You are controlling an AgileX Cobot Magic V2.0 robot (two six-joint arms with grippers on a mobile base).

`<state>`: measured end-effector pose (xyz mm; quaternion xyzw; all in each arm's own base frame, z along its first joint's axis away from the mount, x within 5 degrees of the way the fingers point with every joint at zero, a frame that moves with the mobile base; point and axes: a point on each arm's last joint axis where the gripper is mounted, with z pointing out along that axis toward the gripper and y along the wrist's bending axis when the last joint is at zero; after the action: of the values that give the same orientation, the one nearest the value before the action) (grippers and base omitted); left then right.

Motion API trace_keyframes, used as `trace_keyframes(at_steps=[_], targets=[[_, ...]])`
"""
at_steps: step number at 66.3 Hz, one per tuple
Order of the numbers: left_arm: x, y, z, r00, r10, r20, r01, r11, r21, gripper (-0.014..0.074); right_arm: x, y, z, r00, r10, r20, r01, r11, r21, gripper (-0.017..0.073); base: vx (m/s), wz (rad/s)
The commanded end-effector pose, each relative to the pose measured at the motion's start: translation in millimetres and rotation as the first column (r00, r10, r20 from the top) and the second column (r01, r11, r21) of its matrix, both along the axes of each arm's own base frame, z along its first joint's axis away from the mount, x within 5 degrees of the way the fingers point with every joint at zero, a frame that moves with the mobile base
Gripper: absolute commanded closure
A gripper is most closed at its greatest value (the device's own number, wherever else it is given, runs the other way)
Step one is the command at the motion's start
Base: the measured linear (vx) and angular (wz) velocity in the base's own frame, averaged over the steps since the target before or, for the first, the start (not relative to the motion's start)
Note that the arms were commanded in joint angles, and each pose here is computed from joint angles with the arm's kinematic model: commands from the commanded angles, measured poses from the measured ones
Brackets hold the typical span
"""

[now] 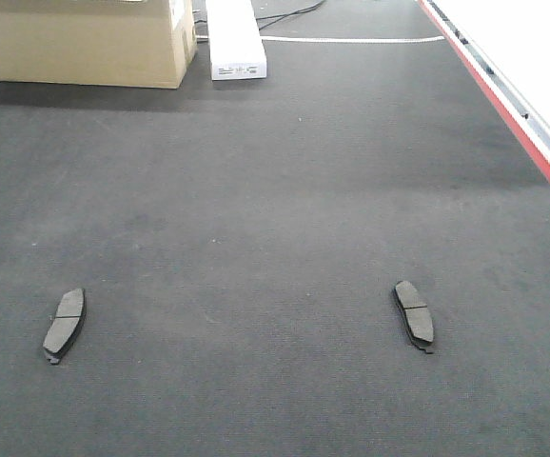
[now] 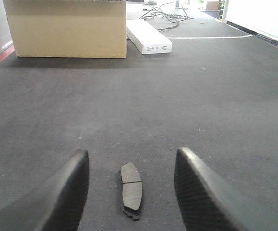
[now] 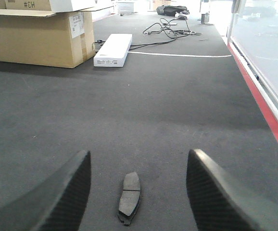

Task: Move and align brake pads A on conveyor
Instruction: 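Raise the right gripper and back the base away from the conveyor, then turn the base away from the conveyor toward the aisle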

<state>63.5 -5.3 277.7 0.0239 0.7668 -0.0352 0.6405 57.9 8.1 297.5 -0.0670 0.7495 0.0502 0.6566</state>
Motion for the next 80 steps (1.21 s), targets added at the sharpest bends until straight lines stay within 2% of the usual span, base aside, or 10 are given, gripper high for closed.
trace_keyframes(at_steps=[1,31,80], targets=[[1.1,-0.7,14.7,0.995,-0.008,0.095,0.009,1.0,-0.006,0.02,0.7,0.5,13.9,0.996,0.004,0.087,-0.005,1.0,0.005,0.0127,-0.01,0.05],[1.1,-0.7,14.7,0.995,-0.008,0.095,0.009,1.0,-0.006,0.02,0.7,0.5,13.9,0.996,0.004,0.087,-0.005,1.0,0.005,0.0127,-0.14,0.03],[1.1,-0.7,14.6,0.996,-0.008,0.094,0.009,1.0,-0.006,0.02,0.7,0.5,13.9,0.996,0.004,0.087,-0.005,1.0,0.005,0.0127,-0.4,0.0]])
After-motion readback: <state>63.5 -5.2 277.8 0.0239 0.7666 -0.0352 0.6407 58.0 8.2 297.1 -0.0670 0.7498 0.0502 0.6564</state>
